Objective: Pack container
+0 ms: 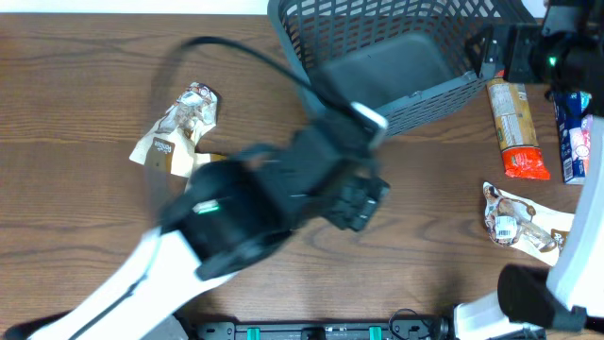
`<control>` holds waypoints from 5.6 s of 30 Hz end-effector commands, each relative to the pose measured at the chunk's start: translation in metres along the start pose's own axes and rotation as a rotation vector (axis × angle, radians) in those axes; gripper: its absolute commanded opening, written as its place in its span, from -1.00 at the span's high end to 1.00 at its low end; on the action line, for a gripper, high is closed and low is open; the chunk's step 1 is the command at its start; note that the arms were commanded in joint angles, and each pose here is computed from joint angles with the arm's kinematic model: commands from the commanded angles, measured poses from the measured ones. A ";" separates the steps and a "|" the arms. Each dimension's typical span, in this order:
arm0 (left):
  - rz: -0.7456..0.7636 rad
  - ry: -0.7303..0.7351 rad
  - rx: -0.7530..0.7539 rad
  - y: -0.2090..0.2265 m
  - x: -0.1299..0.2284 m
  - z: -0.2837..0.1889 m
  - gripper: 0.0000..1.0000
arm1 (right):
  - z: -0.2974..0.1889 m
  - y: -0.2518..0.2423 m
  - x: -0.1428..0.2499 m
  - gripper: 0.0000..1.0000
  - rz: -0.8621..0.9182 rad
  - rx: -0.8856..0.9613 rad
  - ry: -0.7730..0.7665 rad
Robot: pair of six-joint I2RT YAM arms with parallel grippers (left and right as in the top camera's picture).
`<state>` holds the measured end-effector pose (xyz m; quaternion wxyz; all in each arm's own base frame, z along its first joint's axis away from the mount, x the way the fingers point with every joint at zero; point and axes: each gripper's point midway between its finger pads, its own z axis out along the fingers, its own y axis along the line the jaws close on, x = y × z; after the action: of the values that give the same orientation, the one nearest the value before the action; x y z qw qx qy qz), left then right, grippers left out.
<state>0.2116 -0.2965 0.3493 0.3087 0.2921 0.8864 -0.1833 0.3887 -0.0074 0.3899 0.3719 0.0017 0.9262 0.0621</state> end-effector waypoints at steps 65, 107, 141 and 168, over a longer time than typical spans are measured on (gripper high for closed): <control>-0.036 -0.003 -0.228 -0.013 -0.006 0.090 0.88 | 0.159 -0.024 -0.034 0.98 0.152 -0.232 0.036; -0.141 0.039 -0.286 0.058 -0.011 0.149 0.88 | 0.159 -0.040 0.002 0.97 0.064 -0.126 0.171; -0.191 0.026 -0.363 0.119 -0.023 0.145 0.89 | 0.156 -0.041 0.032 0.97 0.025 -0.023 0.304; -0.216 0.030 -0.397 0.143 -0.023 0.141 0.89 | 0.149 -0.045 0.051 0.97 0.034 0.005 0.386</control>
<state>0.3739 -0.2718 0.2412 0.3245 0.1269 0.9363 -0.0443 0.4587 -0.0312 0.2450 0.1945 0.0133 0.9775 0.0803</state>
